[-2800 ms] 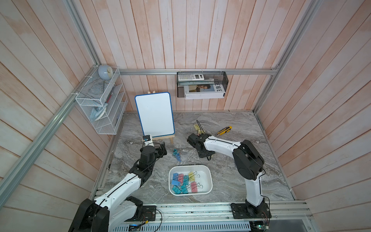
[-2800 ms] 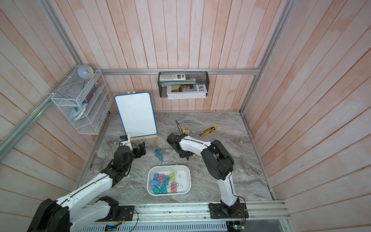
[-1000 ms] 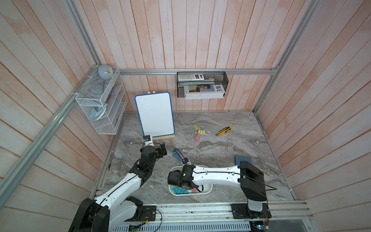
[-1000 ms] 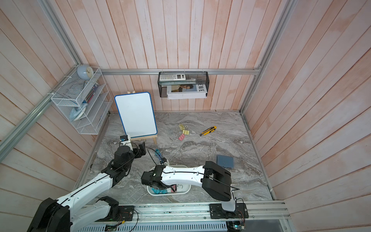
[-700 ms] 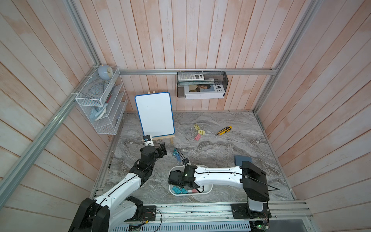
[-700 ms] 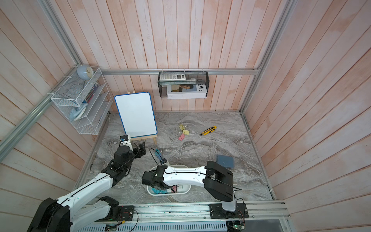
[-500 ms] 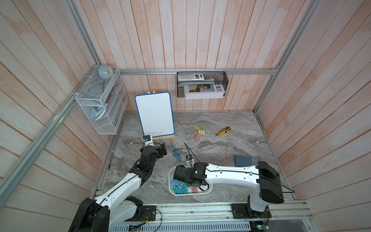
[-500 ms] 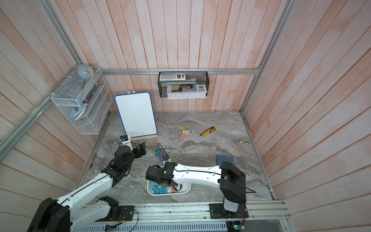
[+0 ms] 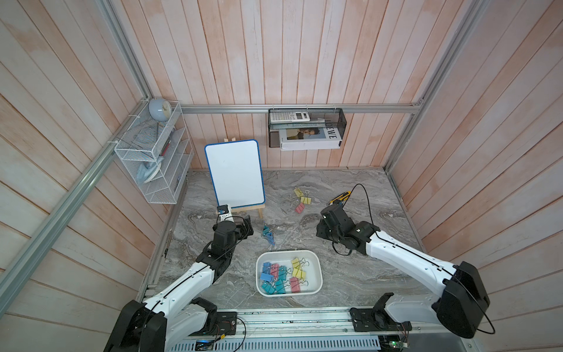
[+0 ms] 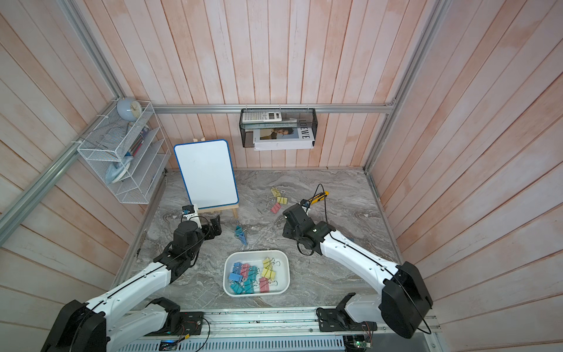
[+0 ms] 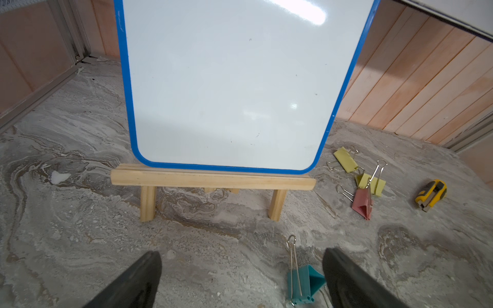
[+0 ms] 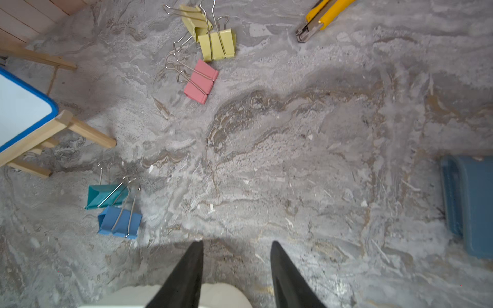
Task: Put the binder clips in the storage box
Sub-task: Pick up the binder clip at the center of the board, then place the binder clip in the storage box.
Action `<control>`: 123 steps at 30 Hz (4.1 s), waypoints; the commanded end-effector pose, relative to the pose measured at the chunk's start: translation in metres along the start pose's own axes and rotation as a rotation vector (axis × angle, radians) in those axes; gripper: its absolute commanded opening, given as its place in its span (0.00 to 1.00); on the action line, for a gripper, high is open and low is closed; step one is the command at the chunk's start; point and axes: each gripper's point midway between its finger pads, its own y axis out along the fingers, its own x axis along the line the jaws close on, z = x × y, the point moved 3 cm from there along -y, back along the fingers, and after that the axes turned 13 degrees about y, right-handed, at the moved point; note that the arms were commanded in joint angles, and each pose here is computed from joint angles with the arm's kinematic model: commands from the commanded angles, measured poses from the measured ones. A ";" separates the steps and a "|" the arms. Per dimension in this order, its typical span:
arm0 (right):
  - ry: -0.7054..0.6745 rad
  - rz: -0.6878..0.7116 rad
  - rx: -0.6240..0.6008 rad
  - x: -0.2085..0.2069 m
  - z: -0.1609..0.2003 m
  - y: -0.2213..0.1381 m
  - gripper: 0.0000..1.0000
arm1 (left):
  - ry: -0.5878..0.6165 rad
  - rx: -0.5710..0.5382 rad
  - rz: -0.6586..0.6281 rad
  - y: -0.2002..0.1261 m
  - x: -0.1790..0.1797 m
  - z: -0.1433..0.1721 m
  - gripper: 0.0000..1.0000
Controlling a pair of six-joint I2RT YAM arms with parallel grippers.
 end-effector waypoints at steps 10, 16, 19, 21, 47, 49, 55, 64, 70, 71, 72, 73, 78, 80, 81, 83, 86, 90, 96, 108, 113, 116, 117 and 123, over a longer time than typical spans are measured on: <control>-0.237 0.203 -0.033 0.075 -0.053 0.093 0.41 | 0.002 -0.003 0.019 0.002 -0.002 0.000 1.00; -0.335 0.270 -0.016 0.098 -0.062 0.133 0.41 | 0.018 -0.086 0.299 -0.008 -0.040 -0.010 1.00; -0.358 0.299 -0.008 0.105 -0.065 0.148 0.40 | 0.007 -0.115 0.426 -0.014 -0.057 -0.014 1.00; -0.369 0.314 -0.003 0.108 -0.066 0.156 0.40 | 0.001 -0.109 0.453 -0.014 -0.061 -0.013 1.00; -0.408 0.385 0.007 0.104 -0.056 0.149 0.00 | -0.006 -0.083 0.441 -0.010 -0.061 -0.011 1.00; -0.410 0.371 -0.019 0.107 -0.057 0.134 0.00 | -0.006 -0.083 0.439 -0.010 -0.061 -0.011 1.00; -0.378 0.254 -0.092 0.111 -0.057 0.066 0.00 | 0.000 -0.087 0.431 -0.012 -0.059 -0.012 1.00; -0.239 -0.004 -0.126 0.056 -0.021 -0.050 0.00 | 0.020 -0.083 0.355 -0.016 -0.046 -0.010 1.00; -0.141 -0.187 -0.040 0.002 0.018 -0.096 0.00 | 0.031 -0.058 0.346 -0.012 -0.047 -0.008 1.00; -0.143 -0.210 -0.014 -0.005 0.028 -0.098 0.00 | 0.026 -0.063 0.365 -0.011 -0.049 -0.008 1.00; -0.148 -0.217 0.006 -0.012 0.038 -0.099 0.00 | 0.019 -0.072 0.379 -0.011 -0.052 -0.008 1.00; -0.150 -0.215 0.028 -0.019 0.047 -0.100 0.00 | 0.006 -0.081 0.397 -0.010 -0.054 -0.008 1.00; -0.162 -0.155 0.127 -0.041 0.083 -0.090 0.00 | -0.023 -0.054 0.464 -0.005 -0.066 -0.005 1.00; -0.176 -0.169 0.147 -0.035 0.095 -0.085 0.00 | -0.028 -0.050 0.476 -0.005 -0.067 -0.006 1.00; -0.184 -0.178 0.150 -0.031 0.100 -0.083 0.00 | -0.028 -0.052 0.477 -0.005 -0.067 -0.006 1.00; -0.209 -0.169 0.145 -0.023 0.107 -0.077 0.00 | -0.025 -0.057 0.466 -0.006 -0.065 -0.005 1.00; -0.206 -0.117 0.134 -0.021 0.112 -0.065 0.00 | -0.019 -0.067 0.450 -0.007 -0.062 -0.005 1.00; -0.229 -0.082 0.145 -0.020 0.122 -0.052 0.00 | -0.012 -0.078 0.430 -0.009 -0.059 -0.005 1.00; -0.278 0.010 0.139 -0.027 0.130 -0.037 0.00 | -0.009 -0.079 0.420 -0.012 -0.056 -0.006 1.00; -0.331 0.051 0.173 -0.028 0.143 -0.032 0.00 | -0.015 -0.081 0.382 -0.013 -0.051 -0.008 1.00; -0.343 0.080 0.179 -0.023 0.146 -0.027 0.09 | -0.022 -0.081 0.368 -0.013 -0.049 -0.008 1.00; -0.334 0.097 0.123 -0.011 0.129 -0.039 0.35 | -0.035 -0.093 0.357 -0.014 -0.046 -0.009 1.00; -0.305 0.092 0.076 -0.005 0.119 -0.045 0.39 | -0.040 -0.099 0.360 -0.014 -0.047 -0.009 1.00; -0.246 -0.007 -0.060 0.018 0.032 -0.032 0.45 | -0.050 -0.093 0.384 -0.013 -0.051 -0.008 1.00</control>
